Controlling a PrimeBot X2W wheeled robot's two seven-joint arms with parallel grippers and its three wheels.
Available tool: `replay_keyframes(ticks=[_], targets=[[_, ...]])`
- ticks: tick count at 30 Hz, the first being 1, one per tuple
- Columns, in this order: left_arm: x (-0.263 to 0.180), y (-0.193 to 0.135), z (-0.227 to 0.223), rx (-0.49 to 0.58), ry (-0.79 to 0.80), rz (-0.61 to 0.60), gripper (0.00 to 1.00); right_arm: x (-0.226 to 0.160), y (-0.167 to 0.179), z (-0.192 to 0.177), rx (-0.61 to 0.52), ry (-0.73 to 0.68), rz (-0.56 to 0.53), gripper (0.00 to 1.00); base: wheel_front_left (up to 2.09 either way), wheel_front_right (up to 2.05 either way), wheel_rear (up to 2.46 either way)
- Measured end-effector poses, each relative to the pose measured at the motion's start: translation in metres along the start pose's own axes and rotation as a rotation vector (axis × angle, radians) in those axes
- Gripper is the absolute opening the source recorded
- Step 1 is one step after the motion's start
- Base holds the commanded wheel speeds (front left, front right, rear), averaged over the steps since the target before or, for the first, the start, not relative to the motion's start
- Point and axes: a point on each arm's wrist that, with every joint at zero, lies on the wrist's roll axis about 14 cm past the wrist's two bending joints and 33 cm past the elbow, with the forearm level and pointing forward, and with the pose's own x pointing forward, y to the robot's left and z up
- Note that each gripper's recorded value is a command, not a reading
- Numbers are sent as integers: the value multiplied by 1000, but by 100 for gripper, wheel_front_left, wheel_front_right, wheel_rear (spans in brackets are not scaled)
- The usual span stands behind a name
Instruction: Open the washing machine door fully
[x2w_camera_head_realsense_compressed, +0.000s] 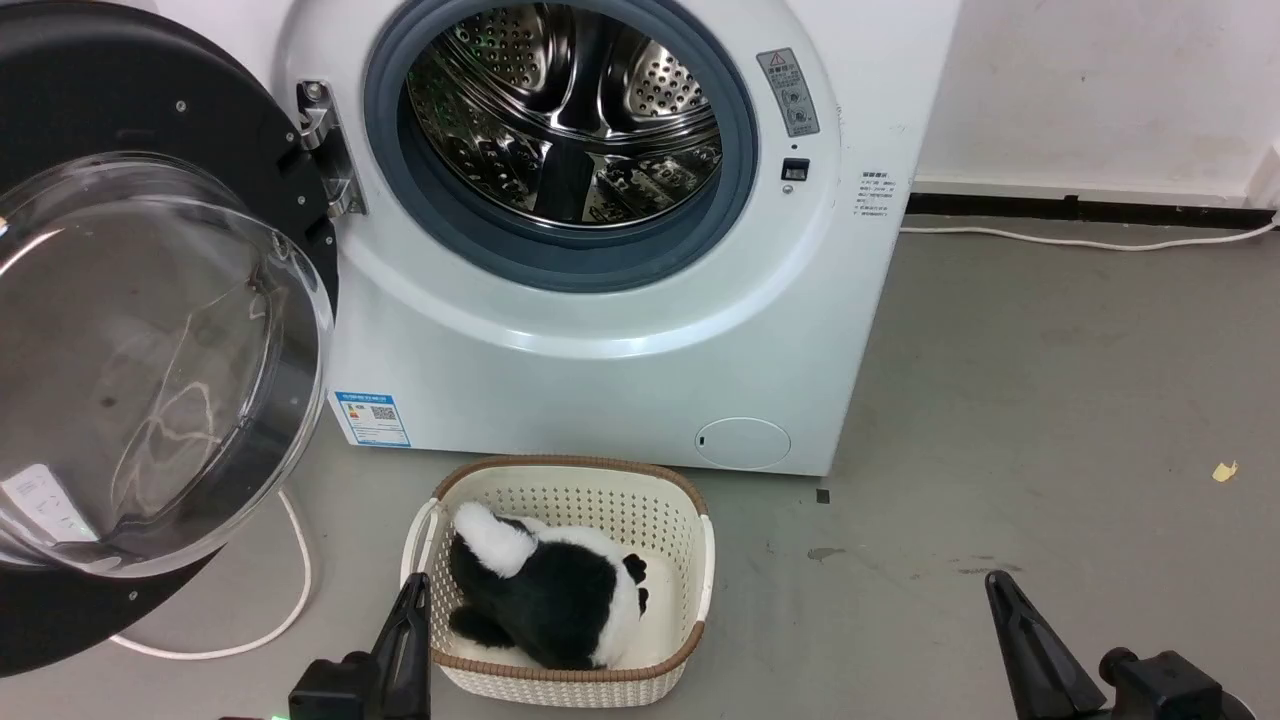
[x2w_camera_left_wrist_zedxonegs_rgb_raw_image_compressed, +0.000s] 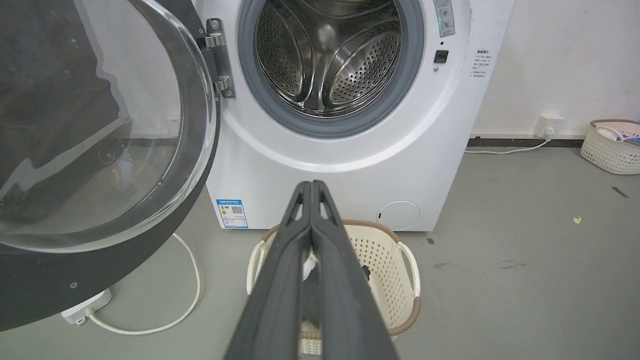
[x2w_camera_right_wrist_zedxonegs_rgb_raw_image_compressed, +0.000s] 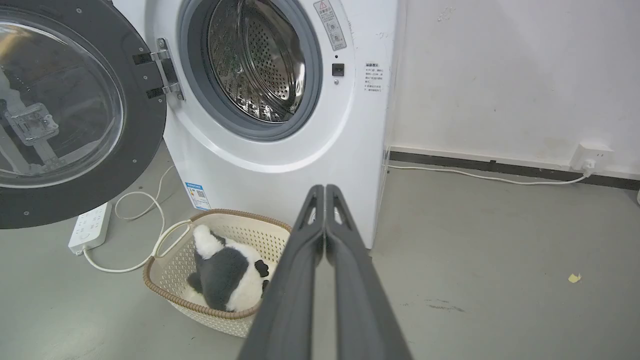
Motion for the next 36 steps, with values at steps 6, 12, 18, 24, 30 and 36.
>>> replay_keyframes(ticks=[6, 12, 18, 24, 30, 36], targets=[[2, -2, 0, -5, 5, -6, 0, 2, -1, 1, -3, 6, -1, 0, 0, 0, 0], [4, -2, 2, -7, 9, -5, 0, 5, 0, 3, -11, 5, 1, 0, 0, 0, 0], [7, -3, 4, -6, 8, -9, 0, 6, -1, 3, -14, 14, 0, 0, 0, 0, 0], [9, 0, 5, 2, 14, -2, 0, 8, -1, 4, -21, 18, 0, 0, 0, 0, 0], [10, 0, 5, 1, 18, 0, 0, 10, -2, 5, -23, 19, 0, 0, 0, 0, 0], [12, 0, 6, 6, 23, -5, 0, 11, -2, 5, -31, 26, 0, 0, 0, 0, 0]])
